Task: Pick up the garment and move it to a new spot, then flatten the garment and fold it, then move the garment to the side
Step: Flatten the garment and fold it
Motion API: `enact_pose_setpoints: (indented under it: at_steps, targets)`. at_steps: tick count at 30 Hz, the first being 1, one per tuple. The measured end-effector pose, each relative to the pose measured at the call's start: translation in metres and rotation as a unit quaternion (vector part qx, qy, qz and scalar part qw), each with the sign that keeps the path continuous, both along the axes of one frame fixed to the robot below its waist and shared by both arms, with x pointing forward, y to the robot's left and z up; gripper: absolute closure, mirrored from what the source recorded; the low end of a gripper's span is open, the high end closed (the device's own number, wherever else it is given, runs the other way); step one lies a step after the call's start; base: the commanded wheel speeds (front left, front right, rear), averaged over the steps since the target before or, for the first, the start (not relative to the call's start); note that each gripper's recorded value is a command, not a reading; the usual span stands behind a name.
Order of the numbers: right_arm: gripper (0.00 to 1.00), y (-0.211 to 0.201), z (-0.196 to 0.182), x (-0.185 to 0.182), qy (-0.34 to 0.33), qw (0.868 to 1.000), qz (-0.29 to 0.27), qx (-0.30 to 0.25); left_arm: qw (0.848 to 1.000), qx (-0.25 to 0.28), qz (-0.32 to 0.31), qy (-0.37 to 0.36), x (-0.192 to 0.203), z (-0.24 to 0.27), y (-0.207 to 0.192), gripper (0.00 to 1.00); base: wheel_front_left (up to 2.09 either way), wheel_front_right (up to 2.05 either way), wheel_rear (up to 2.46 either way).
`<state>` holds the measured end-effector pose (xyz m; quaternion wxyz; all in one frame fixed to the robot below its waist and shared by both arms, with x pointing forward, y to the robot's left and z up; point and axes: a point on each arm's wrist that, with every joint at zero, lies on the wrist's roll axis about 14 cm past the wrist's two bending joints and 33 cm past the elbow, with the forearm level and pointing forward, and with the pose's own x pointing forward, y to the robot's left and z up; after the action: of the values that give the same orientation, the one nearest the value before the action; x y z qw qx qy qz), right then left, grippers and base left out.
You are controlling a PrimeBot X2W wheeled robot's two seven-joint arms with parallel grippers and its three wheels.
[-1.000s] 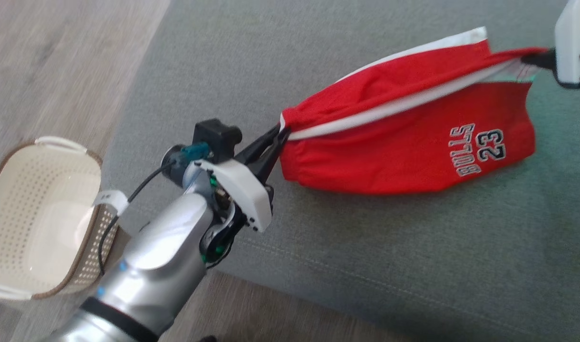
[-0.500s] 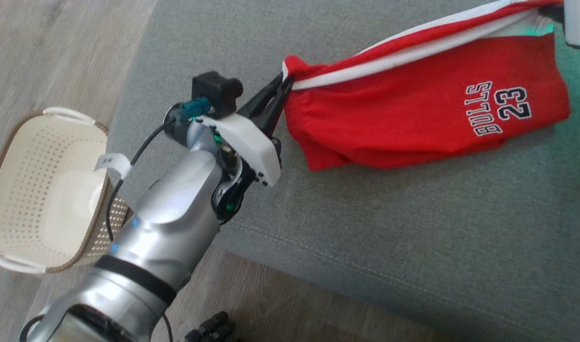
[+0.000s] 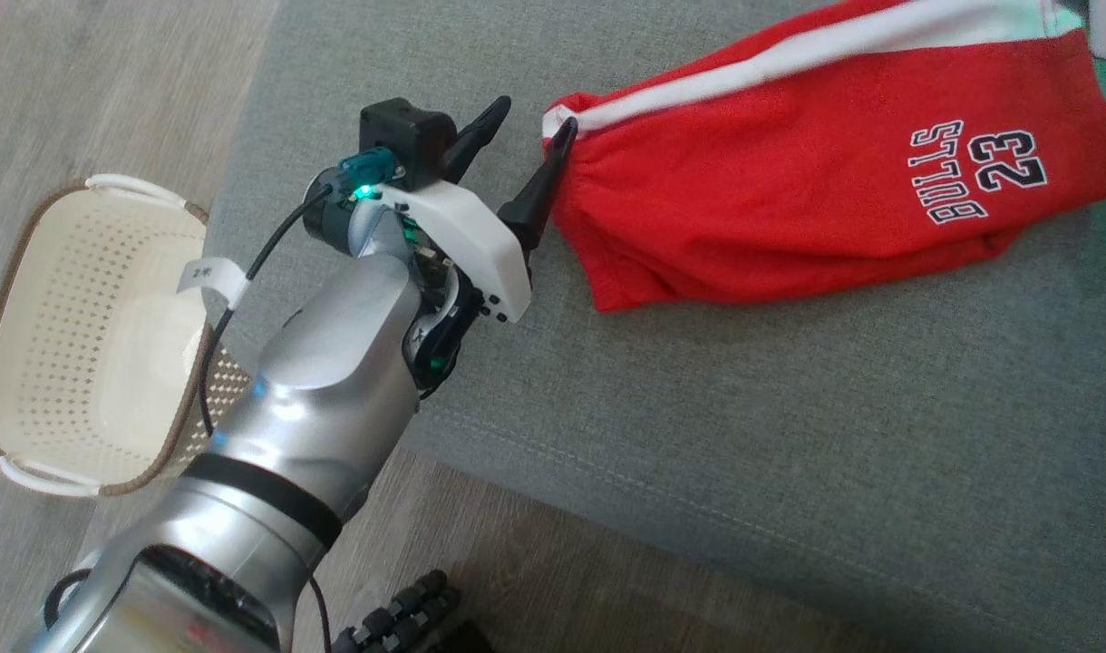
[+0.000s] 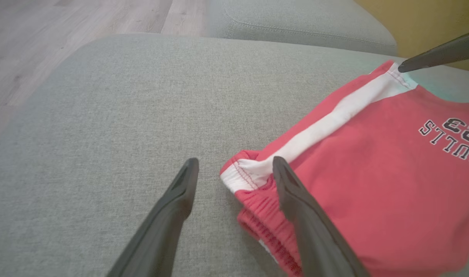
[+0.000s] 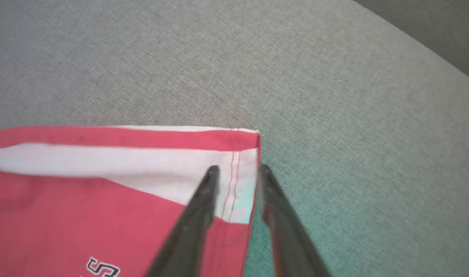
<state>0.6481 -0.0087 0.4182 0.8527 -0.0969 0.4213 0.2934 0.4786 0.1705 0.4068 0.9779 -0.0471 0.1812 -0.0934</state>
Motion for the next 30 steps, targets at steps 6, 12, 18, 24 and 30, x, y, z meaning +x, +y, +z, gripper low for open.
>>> enact_pose_setpoints:
  at_steps: [6,12,18,24,30]
  targets:
    - [0.0,-0.01,-0.006,0.011,-0.039,0.999,-0.006,-0.01,1.0,-0.012,0.014,0.001,0.004,-0.002,0.002,0.0,0.0,0.0,0.0]
    - [0.0,-0.013,0.015,0.016,-0.097,0.995,-0.012,0.01,0.996,-0.055,0.061,-0.041,0.018,0.027,0.01,0.0,0.0,0.0,0.0]
    - [0.0,-0.013,0.063,0.012,-0.192,0.98,-0.008,0.057,0.988,-0.063,0.096,-0.099,0.02,0.063,0.02,0.0,0.0,0.0,0.0]
    - [0.0,-0.018,0.088,-0.019,-0.262,0.961,0.011,0.093,0.982,-0.058,0.116,-0.136,-0.001,0.081,0.029,0.0,0.0,0.0,0.0]
    - [0.0,-0.038,0.133,-0.041,-0.366,0.923,0.017,0.115,0.978,-0.065,0.106,-0.169,-0.018,0.099,0.018,0.0,0.0,0.0,0.0]
